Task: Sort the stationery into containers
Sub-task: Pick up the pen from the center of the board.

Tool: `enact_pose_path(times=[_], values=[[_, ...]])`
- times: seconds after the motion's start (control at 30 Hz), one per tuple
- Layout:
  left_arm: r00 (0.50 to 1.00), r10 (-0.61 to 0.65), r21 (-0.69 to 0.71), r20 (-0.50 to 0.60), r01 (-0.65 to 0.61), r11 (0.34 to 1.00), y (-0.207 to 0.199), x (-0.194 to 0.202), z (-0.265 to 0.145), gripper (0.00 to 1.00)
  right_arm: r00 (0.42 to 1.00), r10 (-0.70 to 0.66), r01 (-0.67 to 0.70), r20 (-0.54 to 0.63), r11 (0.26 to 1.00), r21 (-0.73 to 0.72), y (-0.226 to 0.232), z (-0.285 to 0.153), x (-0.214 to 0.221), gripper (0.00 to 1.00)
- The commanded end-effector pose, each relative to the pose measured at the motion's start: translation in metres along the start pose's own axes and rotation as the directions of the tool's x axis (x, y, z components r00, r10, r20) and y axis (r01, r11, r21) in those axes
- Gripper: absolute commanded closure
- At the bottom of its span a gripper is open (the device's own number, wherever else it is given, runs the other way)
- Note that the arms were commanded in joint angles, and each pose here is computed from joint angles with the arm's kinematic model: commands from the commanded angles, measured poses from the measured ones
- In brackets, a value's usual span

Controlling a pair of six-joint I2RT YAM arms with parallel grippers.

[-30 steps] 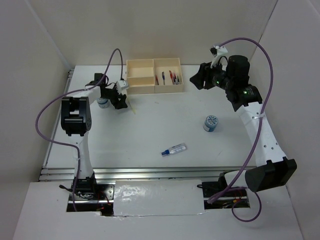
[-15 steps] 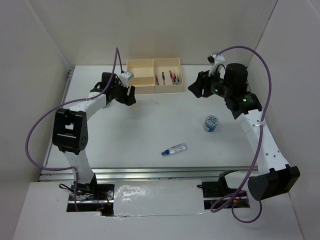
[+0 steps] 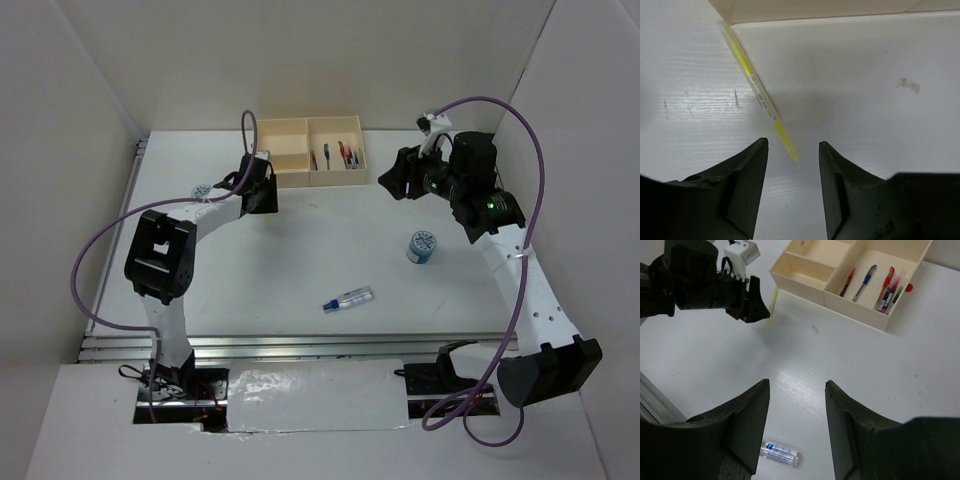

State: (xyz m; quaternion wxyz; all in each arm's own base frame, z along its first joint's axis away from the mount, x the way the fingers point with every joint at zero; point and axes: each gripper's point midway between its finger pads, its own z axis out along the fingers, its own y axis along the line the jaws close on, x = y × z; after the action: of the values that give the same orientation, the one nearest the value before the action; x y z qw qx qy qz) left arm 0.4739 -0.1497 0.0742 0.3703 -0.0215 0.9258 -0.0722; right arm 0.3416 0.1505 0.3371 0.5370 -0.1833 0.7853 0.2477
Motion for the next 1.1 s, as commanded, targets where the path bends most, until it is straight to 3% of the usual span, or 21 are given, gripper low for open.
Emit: enact_pose_path(times=[0.0,0.3,0.4,0.73,0.83,0.9,0.97,1.0,1.07], values=[[0.998,-0.057,-0.102,0.006,0.058,0.993,0.008,-0.002,0.013,0.44,0.999,-0.022,0.022,0.025,1.0,0.009,0.001,-0.009,-0.004,0.45],[0.998,-0.051,-0.221,-0.035,0.043,0.974,0.023,0.015,0.04,0.47,1.0,-0.014,0.014,0.022,1.0,0.011,-0.003,-0.011,0.0,0.46],[0.997,-0.055,-0.248,-0.058,0.039,0.968,0.029,0.023,0.043,0.52,0.999,-0.017,0.017,0.031,1.0,0.006,-0.003,-0.012,-0.002,0.46],[0.979,-0.158,-0.251,-0.132,0.121,0.96,0.045,0.076,-0.001,0.94,0.997,-0.064,0.068,0.053,0.995,-0.079,0.022,-0.022,-0.016,0.49],[0.985,-0.127,-0.147,-0.121,0.108,0.983,0.031,0.062,-0.034,1.0,0.992,-0.112,0.119,0.058,0.984,-0.133,0.035,-0.029,-0.015,0.49],[0.992,-0.097,0.002,-0.085,0.097,0.995,0.008,0.047,-0.066,1.0,0.986,-0.153,0.163,0.071,0.974,-0.159,0.045,-0.033,-0.015,0.49],[1.0,-0.024,0.118,0.004,0.023,0.993,-0.01,0.024,-0.105,1.0,0.973,-0.214,0.226,0.087,0.959,-0.169,0.05,-0.038,-0.015,0.5],[1.0,0.023,0.218,0.0,-0.022,0.976,-0.027,0.028,-0.119,1.0,0.968,-0.238,0.25,0.08,0.949,-0.194,0.057,-0.04,-0.011,0.51],[0.981,0.167,0.347,0.103,-0.192,0.918,-0.044,0.017,-0.161,1.0,0.943,-0.315,0.333,0.109,0.912,-0.241,0.07,-0.046,-0.015,0.51]])
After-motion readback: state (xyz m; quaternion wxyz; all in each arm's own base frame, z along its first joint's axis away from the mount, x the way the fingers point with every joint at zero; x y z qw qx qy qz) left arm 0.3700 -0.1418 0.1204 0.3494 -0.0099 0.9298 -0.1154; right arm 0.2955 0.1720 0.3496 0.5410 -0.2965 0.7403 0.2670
